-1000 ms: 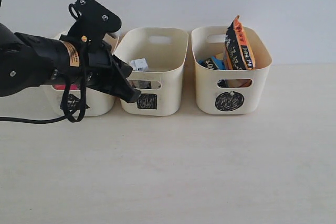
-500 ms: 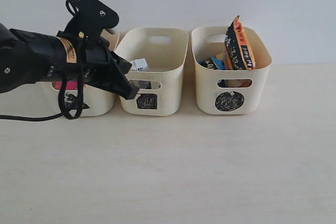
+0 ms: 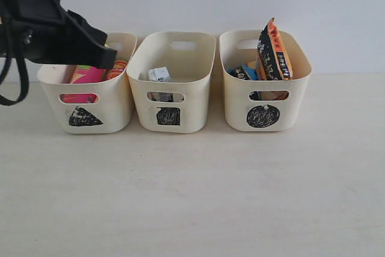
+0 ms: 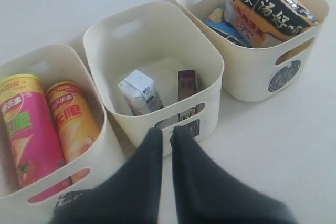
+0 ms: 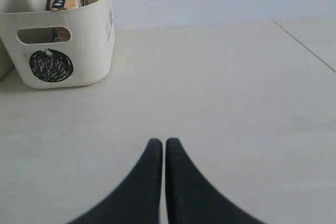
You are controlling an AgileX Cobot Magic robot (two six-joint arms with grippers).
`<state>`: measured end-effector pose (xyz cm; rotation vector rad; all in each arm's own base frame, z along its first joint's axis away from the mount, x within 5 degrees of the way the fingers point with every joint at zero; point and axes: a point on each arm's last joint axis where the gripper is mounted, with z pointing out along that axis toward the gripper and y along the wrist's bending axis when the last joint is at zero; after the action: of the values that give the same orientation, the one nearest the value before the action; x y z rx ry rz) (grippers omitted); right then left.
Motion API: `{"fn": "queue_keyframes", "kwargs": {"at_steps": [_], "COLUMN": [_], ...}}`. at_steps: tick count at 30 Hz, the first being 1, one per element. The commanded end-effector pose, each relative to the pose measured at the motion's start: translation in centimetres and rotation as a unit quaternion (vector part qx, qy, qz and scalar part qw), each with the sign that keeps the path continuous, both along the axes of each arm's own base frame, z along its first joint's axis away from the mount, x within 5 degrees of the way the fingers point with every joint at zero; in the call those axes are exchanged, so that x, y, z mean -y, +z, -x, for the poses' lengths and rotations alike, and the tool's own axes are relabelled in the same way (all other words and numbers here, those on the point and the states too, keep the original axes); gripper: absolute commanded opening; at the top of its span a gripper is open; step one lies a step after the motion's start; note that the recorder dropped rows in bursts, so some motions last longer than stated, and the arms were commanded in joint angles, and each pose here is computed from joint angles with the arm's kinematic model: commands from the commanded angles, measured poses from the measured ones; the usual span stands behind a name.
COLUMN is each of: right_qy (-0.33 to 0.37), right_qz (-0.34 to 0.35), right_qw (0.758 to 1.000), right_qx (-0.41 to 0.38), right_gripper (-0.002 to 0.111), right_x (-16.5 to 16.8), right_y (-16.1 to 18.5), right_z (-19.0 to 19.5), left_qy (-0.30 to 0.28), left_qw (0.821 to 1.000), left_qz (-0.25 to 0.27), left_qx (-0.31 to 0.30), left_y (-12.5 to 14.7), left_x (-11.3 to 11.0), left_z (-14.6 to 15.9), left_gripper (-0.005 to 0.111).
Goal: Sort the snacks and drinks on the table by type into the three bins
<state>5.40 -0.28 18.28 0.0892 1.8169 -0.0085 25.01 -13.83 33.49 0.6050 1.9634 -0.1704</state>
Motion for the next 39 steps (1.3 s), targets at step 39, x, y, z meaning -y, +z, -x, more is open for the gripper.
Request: {"fn": "queue_keyframes", "kwargs": {"at_steps": [39], "right_qy": [0.0], "right_qz": [0.004], "right_qw": [1.0], "right_qx": [0.006], "right_gripper": [0.0], "right_x": [0.0], "right_y": [0.1], "right_z": [0.0], "left_qy": [-0.035], "left_qw": [0.982], "left_qz": [0.104], "left_qx": [0.155], "left_y": [-7.4], "left_x": [-8.7], "left_z": [16.1], "left_gripper": [0.004]}}
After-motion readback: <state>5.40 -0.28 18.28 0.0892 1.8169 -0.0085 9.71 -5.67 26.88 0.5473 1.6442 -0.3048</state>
